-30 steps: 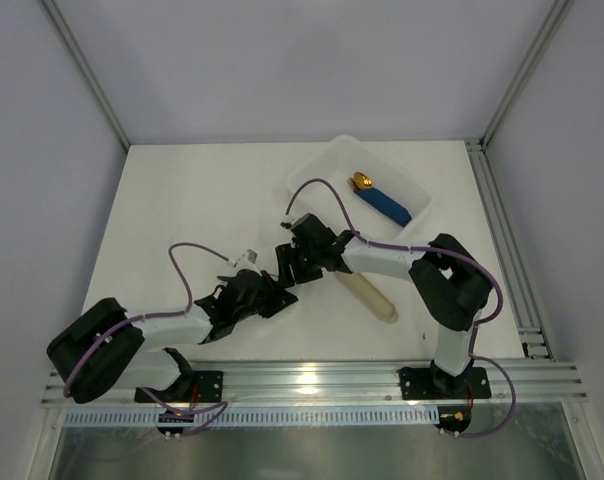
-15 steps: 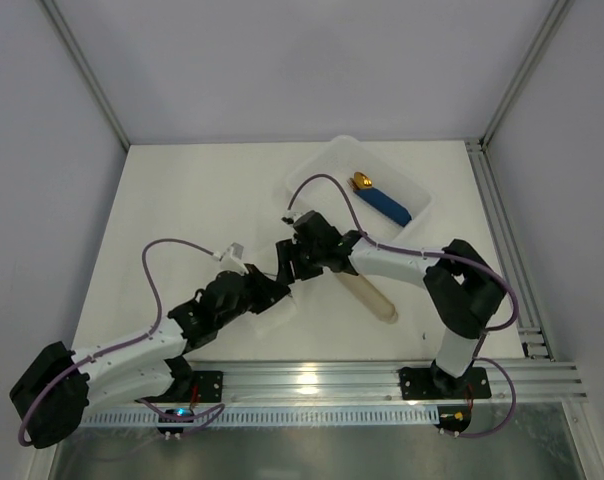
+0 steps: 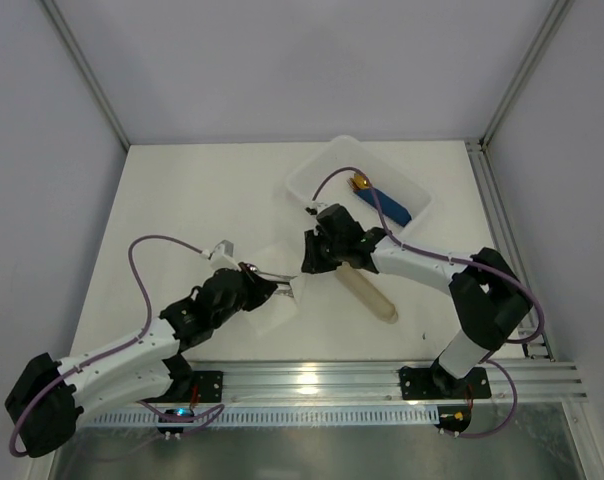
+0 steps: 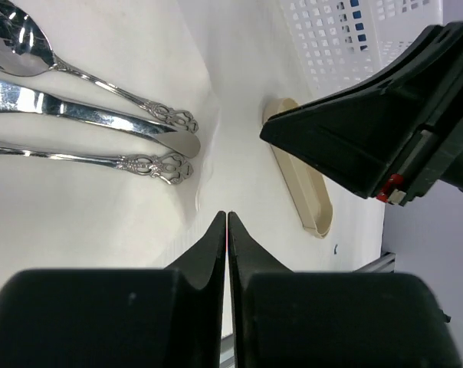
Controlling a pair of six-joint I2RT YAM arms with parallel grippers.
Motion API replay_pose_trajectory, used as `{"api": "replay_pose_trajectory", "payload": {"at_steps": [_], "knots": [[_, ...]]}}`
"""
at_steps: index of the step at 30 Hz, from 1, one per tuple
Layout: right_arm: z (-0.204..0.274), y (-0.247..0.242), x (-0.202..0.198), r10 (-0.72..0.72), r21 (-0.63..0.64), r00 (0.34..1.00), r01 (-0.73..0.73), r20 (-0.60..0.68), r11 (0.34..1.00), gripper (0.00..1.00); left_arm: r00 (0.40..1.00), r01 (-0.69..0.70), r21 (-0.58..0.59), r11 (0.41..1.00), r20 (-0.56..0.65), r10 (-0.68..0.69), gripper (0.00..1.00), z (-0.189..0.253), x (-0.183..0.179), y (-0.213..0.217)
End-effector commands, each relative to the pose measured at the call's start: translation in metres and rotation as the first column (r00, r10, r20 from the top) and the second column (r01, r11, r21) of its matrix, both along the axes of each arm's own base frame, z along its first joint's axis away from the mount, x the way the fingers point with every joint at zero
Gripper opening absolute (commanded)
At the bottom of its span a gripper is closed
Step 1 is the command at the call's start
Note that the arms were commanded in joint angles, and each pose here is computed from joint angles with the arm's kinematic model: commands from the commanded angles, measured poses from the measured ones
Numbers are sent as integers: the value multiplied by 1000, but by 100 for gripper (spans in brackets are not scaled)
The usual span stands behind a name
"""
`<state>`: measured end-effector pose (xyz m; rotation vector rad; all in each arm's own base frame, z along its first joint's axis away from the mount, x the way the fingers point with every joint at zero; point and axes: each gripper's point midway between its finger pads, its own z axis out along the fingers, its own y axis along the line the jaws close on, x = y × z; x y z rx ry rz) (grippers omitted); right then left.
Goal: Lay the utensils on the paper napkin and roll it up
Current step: Roll the napkin at the center of the board.
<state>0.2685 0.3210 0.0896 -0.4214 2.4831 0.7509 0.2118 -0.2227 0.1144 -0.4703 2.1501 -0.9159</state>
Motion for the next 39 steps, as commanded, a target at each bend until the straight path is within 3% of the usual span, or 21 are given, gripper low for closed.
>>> {"api": "replay_pose_trajectory", "payload": {"at_steps": [1,3,17,39], "knots": [[-4,-14,1,-29,10,1000,29,4,1000,14,999,-33,49,998,23,31,1,7,8,6],[-13,-13,-1,-13,16,1000,13,-9,1000,4,999,-41,60,997,17,40,1,5,11,5],[-43,21,-9,130,121,988,-120,-81,985,4,999,-39,140,989,-3,40,0,-9,25,-4],[-42,38,3,147,151,986,-134,-75,979,4,998,38,189,981,-46,-30,0,-32,41,-32]]}}
